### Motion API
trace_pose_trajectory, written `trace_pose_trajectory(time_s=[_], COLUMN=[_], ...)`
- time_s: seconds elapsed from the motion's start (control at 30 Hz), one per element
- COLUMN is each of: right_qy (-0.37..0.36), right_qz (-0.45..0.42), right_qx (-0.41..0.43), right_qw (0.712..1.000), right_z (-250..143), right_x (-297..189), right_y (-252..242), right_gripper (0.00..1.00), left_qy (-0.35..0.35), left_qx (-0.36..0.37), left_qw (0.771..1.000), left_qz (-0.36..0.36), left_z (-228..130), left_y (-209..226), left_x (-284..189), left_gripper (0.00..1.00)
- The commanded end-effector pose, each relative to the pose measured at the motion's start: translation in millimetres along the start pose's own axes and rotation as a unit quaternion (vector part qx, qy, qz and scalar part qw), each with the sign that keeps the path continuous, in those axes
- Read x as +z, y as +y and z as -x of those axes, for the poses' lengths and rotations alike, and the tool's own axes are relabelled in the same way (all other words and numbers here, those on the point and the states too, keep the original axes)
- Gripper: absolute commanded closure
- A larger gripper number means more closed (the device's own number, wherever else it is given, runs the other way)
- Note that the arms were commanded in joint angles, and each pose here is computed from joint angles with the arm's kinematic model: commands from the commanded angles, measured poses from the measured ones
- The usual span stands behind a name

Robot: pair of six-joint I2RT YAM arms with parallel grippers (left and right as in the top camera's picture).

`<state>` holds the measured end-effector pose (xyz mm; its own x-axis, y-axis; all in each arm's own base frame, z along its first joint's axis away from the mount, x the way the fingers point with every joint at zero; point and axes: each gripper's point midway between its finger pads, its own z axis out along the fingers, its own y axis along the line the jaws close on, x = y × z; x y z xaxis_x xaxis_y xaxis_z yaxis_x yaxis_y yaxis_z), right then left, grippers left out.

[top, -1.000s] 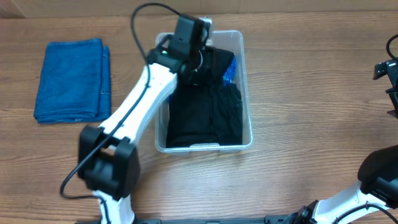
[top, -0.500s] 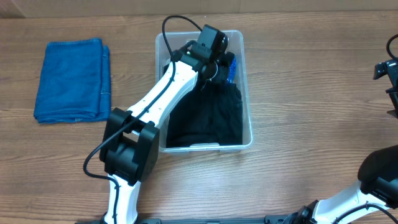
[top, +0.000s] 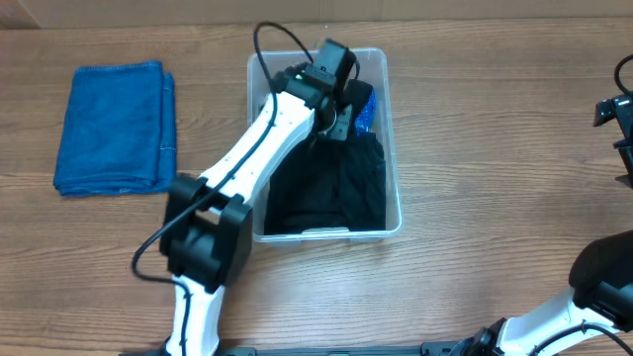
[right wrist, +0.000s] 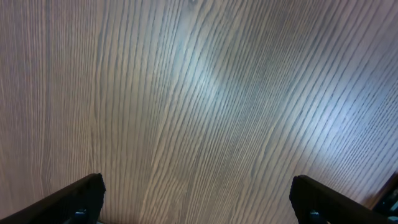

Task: Pack container
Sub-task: 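Push and flatten the black cloths inside the container with the left gripper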

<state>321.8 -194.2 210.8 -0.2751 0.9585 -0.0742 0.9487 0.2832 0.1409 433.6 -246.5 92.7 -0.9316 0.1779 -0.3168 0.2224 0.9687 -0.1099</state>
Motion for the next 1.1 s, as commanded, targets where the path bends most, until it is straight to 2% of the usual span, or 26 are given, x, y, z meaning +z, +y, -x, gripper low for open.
trace_pose_trajectory(time_s=[0.0, 0.1, 0.17, 0.23, 0.37, 0.43, 0.63, 0.9, 1.07], right_qy=[-0.007, -0.007, -0.007, -0.007, -0.007, -0.007, -0.007, -0.007, -0.007], right_qz=[0.007, 0.007, 0.007, 0.007, 0.007, 0.007, 0.007, 0.007, 0.007], right_qx=[0.002, 0.002, 0.002, 0.002, 0.002, 0.002, 0.002, 0.002, 0.002], right_qw=[1.0, 1.0, 1.0, 1.0, 1.0, 1.0, 1.0, 1.0, 1.0], right_z=[-0.4, -0.4, -0.4, -0.4, -0.4, -0.4, -0.4, -0.4, -0.4], right_x=[-6.8, -6.8, -6.8, -6.8, -6.8, -6.8, -6.8, -6.8, -6.8], right_y=[-0.2, -0.1, -0.1, -0.2, -0.1, -0.1, -0.1, -0.1, -0.1], right_gripper=[0.0, 0.0, 0.0, 0.0, 0.0, 0.0, 0.0, 0.0, 0.0], left_qy=[0.046, 0.048, 0.025, -0.007, -0.117, -0.143, -0.139, -0.043, -0.031], left_qx=[-0.015, -0.016, -0.014, -0.013, 0.002, 0.001, -0.004, -0.006, -0.006], left_qw=[0.999, 0.999, 0.999, 1.0, 0.992, 0.988, 0.99, 0.999, 0.999], left_qz=[0.008, -0.007, -0.015, -0.023, -0.056, -0.057, -0.021, 0.009, 0.013], left_z=[-17.9, -17.5, -3.5, 16.1, 71.0, 83.2, 88.3, 54.7, 49.5], left_y=[1.3, -3.9, -7.3, -11.7, -28.9, -30.2, -19.6, -7.8, -6.0], left_x=[31.7, 34.4, 20.1, -4.4, -85.8, -96.6, -60.6, 26.8, 35.0], left_gripper=[0.96, 0.96, 0.96, 0.96, 0.96, 0.96, 0.96, 0.96, 0.96])
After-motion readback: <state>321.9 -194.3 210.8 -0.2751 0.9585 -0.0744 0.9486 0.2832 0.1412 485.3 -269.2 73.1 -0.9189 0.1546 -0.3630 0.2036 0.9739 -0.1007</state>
